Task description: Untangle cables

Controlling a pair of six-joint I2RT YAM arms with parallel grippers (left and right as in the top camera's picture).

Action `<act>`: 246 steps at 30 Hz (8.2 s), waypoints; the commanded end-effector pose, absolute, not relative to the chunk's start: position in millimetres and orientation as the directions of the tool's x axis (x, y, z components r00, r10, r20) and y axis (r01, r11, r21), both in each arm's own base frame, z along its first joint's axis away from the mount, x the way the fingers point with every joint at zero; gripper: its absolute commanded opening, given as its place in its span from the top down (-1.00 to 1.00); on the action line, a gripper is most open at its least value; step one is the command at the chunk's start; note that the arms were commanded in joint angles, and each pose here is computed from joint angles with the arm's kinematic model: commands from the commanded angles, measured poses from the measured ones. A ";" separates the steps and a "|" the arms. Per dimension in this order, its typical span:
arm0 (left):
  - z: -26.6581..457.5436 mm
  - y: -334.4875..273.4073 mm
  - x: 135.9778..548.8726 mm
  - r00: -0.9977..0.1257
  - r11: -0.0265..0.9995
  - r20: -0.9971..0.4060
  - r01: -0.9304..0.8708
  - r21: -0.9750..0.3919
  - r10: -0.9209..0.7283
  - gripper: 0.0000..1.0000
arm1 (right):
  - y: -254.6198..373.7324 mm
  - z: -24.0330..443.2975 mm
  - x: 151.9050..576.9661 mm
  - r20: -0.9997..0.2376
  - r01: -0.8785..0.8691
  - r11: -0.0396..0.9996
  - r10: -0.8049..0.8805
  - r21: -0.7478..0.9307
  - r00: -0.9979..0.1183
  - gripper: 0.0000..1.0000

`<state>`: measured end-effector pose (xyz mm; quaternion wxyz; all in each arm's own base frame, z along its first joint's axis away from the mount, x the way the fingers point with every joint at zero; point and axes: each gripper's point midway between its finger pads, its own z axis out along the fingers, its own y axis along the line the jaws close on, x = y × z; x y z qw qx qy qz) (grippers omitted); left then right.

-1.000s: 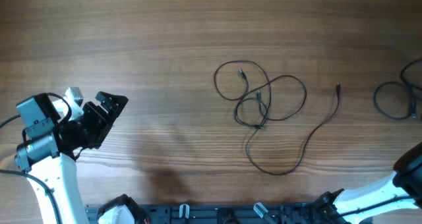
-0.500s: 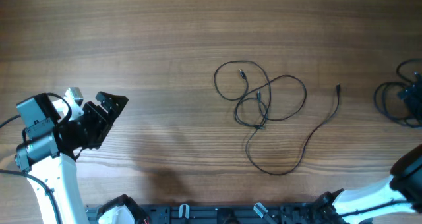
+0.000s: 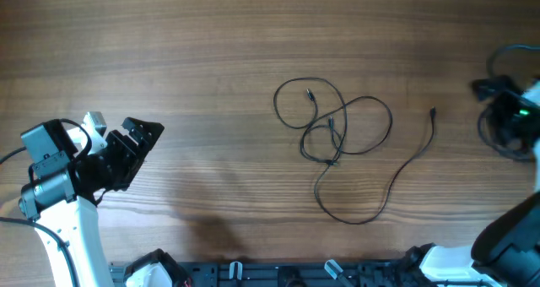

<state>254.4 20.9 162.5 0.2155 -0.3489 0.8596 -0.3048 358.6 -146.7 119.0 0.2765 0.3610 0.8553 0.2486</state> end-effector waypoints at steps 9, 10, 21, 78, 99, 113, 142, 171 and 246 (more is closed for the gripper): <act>163.3 22.6 255.2 -0.658 0.567 -0.157 -0.474 -0.674 -0.736 -1.00 | 59.4 61.4 331.0 -0.041 0.349 0.740 0.452 0.575 -0.891 -0.16; 163.3 22.7 255.3 -0.658 0.567 -0.157 -0.474 -0.674 -0.736 -1.00 | 65.2 54.0 325.2 -0.022 0.378 0.753 0.461 0.538 -0.887 -0.07; 163.3 22.6 255.2 -0.658 0.567 -0.157 -0.474 -0.674 -0.736 -1.00 | 117.6 32.0 294.5 0.039 0.410 0.806 0.437 0.426 -0.899 0.23; 163.3 22.7 255.3 -0.658 0.567 -0.157 -0.474 -0.674 -0.736 -1.00 | 127.8 20.0 282.0 0.112 0.423 0.704 0.444 0.570 -0.889 0.55; 163.3 22.7 255.3 -0.658 0.567 -0.157 -0.474 -0.674 -0.736 -1.00 | 135.2 18.4 281.1 0.110 0.417 0.703 0.439 0.576 -0.892 0.56; 163.3 22.7 255.3 -0.658 0.567 -0.157 -0.474 -0.674 -0.736 -1.00 | 133.8 -6.8 281.2 0.088 0.453 0.750 0.473 0.482 -0.877 0.74; 163.3 22.7 255.3 -0.658 0.567 -0.157 -0.474 -0.674 -0.736 -1.00 | 91.4 460.0 377.0 -0.907 -0.345 0.855 0.286 0.388 -0.309 0.91; 163.3 22.7 255.3 -0.658 0.567 -0.157 -0.474 -0.674 -0.736 -1.00 | -220.9 507.4 517.3 -0.980 0.462 0.879 0.024 0.114 0.196 0.91; 163.3 22.7 255.3 -0.658 0.567 -0.157 -0.474 -0.674 -0.736 -1.00 | -158.4 123.4 556.8 -0.489 0.476 0.715 0.699 0.512 -0.522 0.91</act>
